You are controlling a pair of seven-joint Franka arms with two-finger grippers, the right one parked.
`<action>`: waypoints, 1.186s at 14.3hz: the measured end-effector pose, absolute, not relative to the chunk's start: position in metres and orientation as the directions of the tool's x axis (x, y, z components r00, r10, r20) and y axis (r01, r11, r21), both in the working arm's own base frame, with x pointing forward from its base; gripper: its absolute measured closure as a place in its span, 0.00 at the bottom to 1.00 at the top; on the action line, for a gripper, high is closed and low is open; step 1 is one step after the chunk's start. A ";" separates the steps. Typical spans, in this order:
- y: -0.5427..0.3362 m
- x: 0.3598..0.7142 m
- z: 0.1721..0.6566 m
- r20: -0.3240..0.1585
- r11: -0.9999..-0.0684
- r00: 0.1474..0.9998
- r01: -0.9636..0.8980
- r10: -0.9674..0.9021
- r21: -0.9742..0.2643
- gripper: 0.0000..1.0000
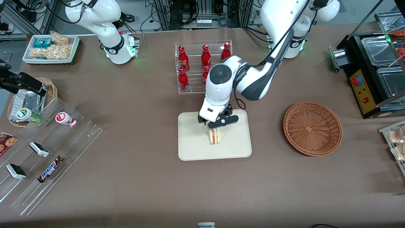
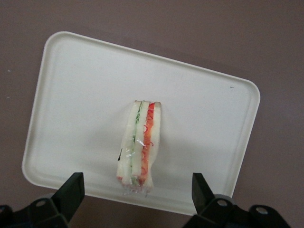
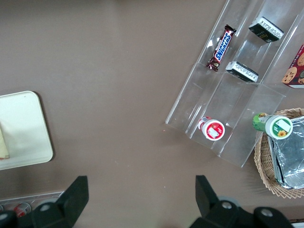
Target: Place sandwich from basket to tray
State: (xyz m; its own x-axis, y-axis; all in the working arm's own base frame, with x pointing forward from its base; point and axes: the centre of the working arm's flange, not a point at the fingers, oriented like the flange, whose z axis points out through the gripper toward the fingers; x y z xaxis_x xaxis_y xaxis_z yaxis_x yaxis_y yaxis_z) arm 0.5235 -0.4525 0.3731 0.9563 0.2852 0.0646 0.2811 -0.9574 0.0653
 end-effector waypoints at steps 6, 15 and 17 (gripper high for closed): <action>-0.311 0.573 0.444 -0.049 -0.957 0.957 0.288 0.288 0.010 0.00; -0.098 0.601 0.490 -0.179 -0.984 0.969 0.176 0.169 0.027 0.00; -0.065 0.598 0.509 -0.160 -0.987 0.976 0.157 0.149 0.044 0.00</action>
